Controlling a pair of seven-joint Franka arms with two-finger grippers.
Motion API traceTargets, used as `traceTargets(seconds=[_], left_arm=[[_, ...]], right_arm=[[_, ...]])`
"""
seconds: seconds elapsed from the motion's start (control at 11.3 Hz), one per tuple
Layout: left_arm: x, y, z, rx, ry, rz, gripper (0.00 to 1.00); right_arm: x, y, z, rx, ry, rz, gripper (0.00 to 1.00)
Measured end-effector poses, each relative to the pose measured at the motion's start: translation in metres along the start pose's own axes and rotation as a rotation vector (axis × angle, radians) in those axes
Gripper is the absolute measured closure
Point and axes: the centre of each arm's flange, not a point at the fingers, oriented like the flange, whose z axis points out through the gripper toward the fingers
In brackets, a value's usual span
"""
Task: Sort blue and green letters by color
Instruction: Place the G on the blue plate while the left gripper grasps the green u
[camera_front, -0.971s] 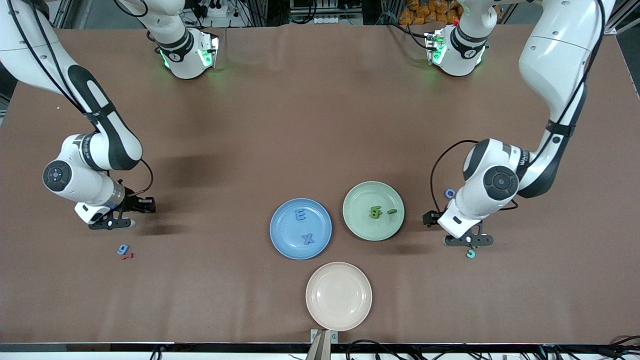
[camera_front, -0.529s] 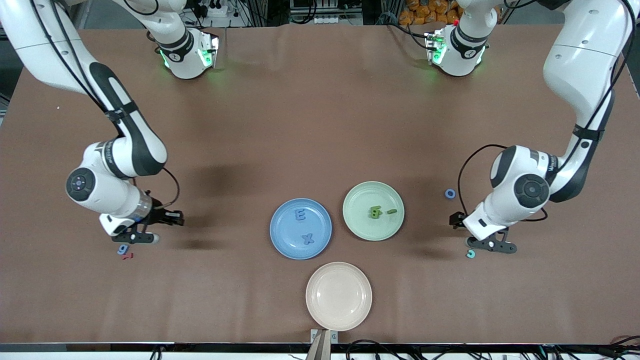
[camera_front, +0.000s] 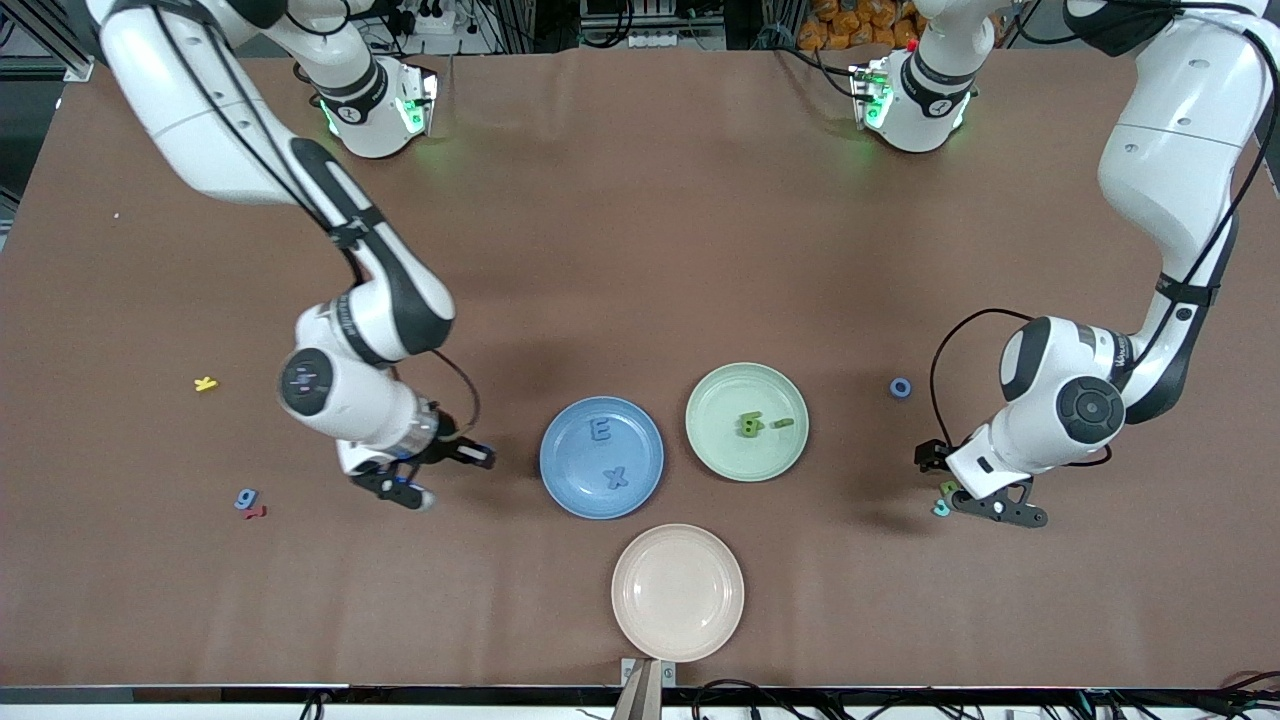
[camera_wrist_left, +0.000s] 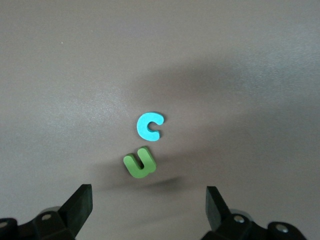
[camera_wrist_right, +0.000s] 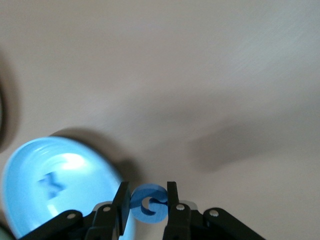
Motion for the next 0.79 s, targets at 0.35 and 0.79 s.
traceTargets(seconds=[0.35, 0.79], left_arm=[[0.002, -0.008, 0.016, -0.024, 0.0, -0.007, 0.0], [0.003, -0.008, 0.026, -0.011, 0.013, 0.018, 0.04]], right_arm=[[-0.069, -0.097, 0.015, 0.047, -0.011, 0.208, 0.67], [-0.068, -0.096, 0.022, 0.033, 0.001, 0.242, 0.12]])
